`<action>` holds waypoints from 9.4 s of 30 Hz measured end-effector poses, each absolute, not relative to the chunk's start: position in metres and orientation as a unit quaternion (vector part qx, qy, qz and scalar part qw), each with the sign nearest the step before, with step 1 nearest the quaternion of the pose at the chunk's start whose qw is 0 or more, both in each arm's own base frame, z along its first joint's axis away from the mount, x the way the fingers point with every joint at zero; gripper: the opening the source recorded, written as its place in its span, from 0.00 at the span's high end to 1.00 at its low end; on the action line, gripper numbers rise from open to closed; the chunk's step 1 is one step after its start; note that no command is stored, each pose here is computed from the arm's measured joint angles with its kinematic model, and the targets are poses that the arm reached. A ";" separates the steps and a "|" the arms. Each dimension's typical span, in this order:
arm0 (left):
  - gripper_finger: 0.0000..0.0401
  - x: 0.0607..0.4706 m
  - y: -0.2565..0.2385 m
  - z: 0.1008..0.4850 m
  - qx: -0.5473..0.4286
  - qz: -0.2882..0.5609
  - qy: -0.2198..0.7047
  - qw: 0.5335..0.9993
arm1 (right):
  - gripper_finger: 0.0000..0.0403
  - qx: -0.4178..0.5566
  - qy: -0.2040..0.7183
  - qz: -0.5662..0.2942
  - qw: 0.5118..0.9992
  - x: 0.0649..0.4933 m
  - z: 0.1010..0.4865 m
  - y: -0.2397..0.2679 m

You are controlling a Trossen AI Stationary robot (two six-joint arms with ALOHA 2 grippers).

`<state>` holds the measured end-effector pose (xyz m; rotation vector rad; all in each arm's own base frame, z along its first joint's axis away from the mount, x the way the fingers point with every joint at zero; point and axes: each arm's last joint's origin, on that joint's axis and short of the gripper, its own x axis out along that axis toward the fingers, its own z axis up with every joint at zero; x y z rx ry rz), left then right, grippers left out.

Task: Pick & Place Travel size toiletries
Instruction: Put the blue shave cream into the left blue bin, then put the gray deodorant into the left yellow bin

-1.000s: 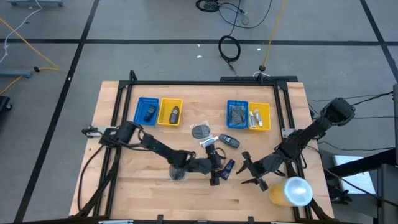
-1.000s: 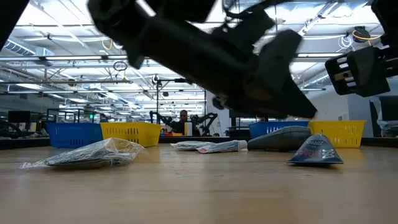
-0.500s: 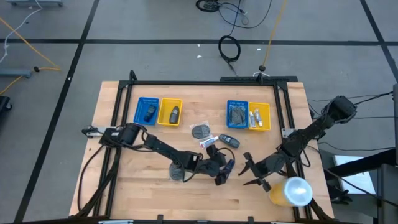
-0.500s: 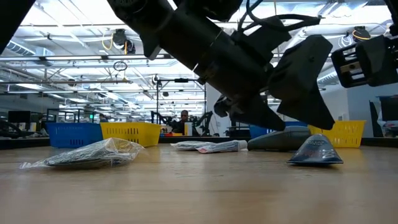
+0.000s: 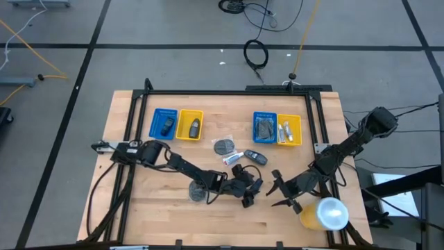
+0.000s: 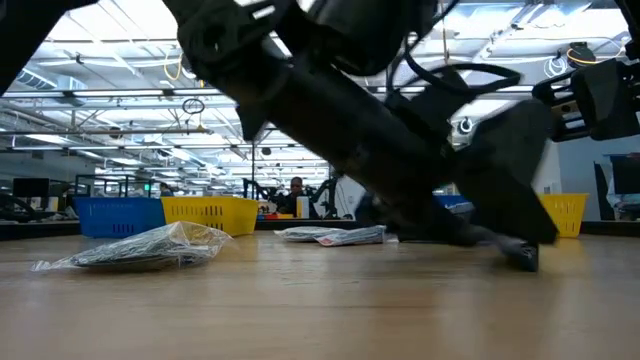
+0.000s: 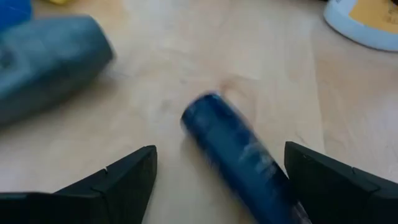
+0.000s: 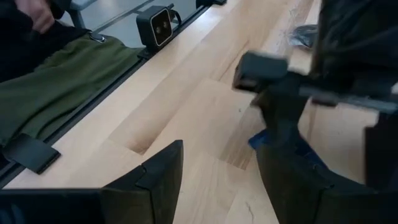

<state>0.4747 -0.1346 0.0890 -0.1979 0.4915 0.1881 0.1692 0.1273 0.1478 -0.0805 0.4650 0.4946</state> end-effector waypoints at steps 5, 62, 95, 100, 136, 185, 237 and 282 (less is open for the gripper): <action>0.16 0.475 -0.132 0.089 -0.090 0.104 0.247 0.959 | 0.51 -0.042 0.233 0.242 0.941 0.169 0.147 0.127; 0.63 0.365 -0.184 0.143 0.025 0.307 0.411 0.858 | 0.51 -0.039 0.228 0.111 0.966 0.173 0.146 0.117; 0.63 0.201 0.017 0.187 -0.166 0.566 0.354 0.726 | 0.51 -0.012 0.228 0.040 0.973 0.203 0.118 0.102; 0.63 0.197 0.047 0.183 -0.177 0.597 0.384 0.681 | 0.51 -0.013 0.228 0.040 0.973 0.203 0.118 0.102; 0.61 0.193 0.103 0.155 -0.210 0.560 0.513 0.615 | 0.51 -0.001 0.229 0.078 0.970 0.203 0.119 0.105; 0.39 0.251 -0.154 0.154 -0.014 0.148 0.268 0.952 | 0.51 -0.008 0.223 0.096 0.970 0.203 0.120 0.107; 0.39 0.300 -0.152 0.107 -0.040 0.112 0.187 0.975 | 0.51 0.013 0.322 -0.170 0.931 0.213 0.107 0.057; 0.24 0.424 -0.116 0.151 0.073 -0.015 0.186 0.980 | 0.49 -0.091 0.164 0.037 0.982 0.212 0.141 0.115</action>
